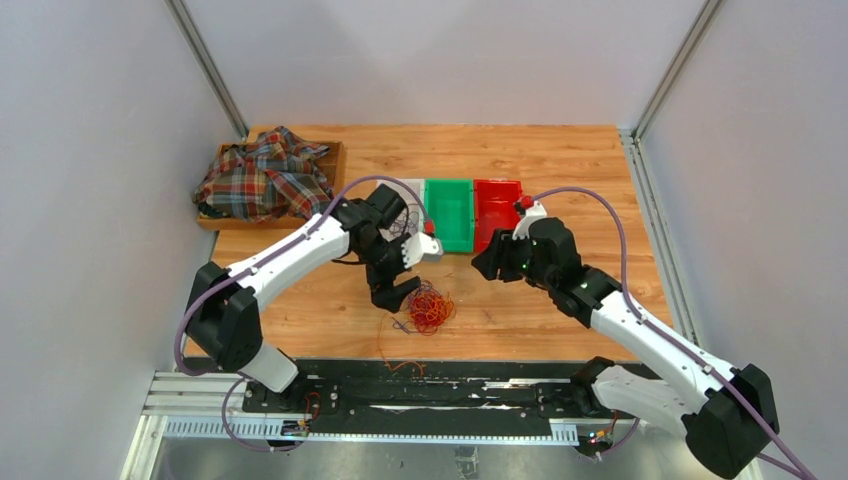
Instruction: Untangle the cables
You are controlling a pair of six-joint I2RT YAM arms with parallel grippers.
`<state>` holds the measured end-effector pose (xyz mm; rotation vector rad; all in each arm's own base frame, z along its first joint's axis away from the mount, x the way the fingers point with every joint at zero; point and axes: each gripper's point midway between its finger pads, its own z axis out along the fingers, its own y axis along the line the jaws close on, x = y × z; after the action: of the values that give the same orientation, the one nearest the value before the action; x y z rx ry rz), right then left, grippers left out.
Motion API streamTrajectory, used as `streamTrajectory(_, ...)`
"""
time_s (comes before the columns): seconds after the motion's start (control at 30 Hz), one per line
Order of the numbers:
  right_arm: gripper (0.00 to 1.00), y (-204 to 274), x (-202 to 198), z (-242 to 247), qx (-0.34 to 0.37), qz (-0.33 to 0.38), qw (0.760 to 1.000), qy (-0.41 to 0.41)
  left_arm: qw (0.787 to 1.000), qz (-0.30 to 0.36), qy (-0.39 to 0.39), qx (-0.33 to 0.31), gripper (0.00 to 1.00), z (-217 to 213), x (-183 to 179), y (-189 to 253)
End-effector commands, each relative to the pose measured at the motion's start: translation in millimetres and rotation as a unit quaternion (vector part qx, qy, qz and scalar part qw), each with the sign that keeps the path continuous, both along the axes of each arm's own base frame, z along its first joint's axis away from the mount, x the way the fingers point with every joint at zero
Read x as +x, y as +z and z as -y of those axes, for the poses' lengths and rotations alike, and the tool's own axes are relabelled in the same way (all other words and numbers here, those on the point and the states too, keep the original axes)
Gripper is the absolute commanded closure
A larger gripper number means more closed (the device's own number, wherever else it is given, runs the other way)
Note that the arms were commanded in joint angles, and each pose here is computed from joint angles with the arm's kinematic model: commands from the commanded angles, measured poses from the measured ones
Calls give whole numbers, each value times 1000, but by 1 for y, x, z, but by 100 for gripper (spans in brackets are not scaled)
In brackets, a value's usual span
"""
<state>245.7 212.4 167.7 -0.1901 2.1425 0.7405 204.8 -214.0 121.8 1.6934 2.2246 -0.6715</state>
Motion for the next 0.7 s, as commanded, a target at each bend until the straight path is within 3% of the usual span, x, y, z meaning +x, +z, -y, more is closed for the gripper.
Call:
streamTrajectory(0.0, 53, -1, -3, -6, 12, -8, 1000, 22, 996, 9, -85, -1, 13, 18, -17, -4)
streamTrajectory(0.3, 54, -1, -15, -3, 34, -7, 999, 25, 978, 71, -196, 18, 16, 30, 7, -17)
streamTrajectory(0.47, 53, -5, -21, 3, 40, -9, 999, 14, 968, 69, -241, 11, 25, 29, 2, -29)
streamTrajectory(0.53, 53, -6, -22, 5, 42, -8, 999, 9, 969, 64, -240, 0, 34, 34, 1, -29)
streamTrajectory(0.67, 53, -6, -24, 7, 45, -9, 999, 7, 971, 70, -228, -4, 61, 39, 7, -32)
